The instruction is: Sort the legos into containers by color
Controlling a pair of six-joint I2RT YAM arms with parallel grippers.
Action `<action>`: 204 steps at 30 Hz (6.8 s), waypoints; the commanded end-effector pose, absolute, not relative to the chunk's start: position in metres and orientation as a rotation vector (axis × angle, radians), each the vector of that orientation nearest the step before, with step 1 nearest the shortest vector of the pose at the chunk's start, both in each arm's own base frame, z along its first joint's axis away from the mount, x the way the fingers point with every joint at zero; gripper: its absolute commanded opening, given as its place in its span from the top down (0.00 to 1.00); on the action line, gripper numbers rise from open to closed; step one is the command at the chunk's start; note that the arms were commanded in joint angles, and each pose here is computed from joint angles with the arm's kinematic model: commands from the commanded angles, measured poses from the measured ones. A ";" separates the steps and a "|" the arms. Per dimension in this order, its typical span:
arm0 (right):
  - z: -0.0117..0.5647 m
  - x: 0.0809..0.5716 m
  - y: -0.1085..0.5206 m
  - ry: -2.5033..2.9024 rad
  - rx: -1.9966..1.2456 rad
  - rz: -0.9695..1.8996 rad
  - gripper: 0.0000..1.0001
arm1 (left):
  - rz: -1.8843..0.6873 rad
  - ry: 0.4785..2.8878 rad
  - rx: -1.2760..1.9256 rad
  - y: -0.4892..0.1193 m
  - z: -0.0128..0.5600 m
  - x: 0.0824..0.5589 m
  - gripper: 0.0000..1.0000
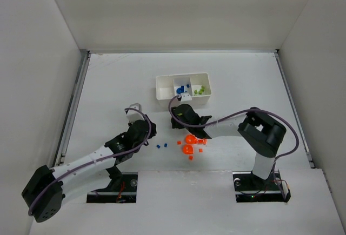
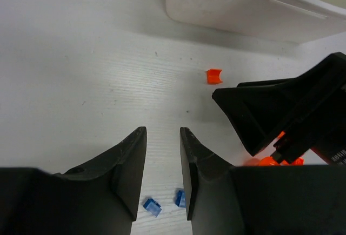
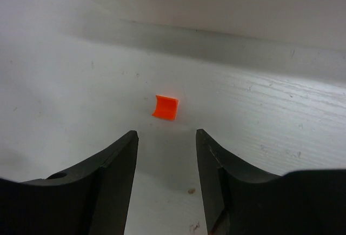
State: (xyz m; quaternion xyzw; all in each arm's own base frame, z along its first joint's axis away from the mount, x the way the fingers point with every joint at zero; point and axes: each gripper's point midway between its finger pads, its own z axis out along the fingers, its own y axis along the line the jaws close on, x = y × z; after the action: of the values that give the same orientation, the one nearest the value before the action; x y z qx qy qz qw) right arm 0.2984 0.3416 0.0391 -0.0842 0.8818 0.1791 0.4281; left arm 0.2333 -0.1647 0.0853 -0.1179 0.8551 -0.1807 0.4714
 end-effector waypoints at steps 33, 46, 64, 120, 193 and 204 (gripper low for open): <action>0.167 0.291 0.356 2.011 -0.210 0.494 0.79 | -0.590 2.183 -0.087 -0.184 0.049 0.177 0.66; 0.188 0.397 0.378 1.948 -0.168 0.519 0.56 | -0.547 2.215 -0.075 -0.183 0.042 0.176 0.65; 0.163 0.362 0.341 1.961 -0.131 0.534 0.54 | -0.467 2.277 -0.026 -0.186 0.025 0.166 0.71; 0.184 0.316 0.218 1.841 0.165 0.600 0.64 | -0.496 1.950 -0.159 -0.266 0.193 0.325 0.90; 0.170 0.278 0.304 2.010 -0.159 0.697 0.85 | -0.513 2.251 -0.020 -0.204 0.055 0.189 0.69; 0.192 0.406 0.347 1.934 -0.060 0.635 0.85 | -0.556 2.229 -0.011 -0.208 0.054 0.184 0.69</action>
State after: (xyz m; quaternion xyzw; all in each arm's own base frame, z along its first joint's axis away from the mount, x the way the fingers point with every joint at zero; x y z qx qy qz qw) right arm 0.3790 0.3354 0.1698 -0.0281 0.8299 0.2525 0.4967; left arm 0.1797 -0.2023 0.0444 0.0036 0.8979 -0.2018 0.3913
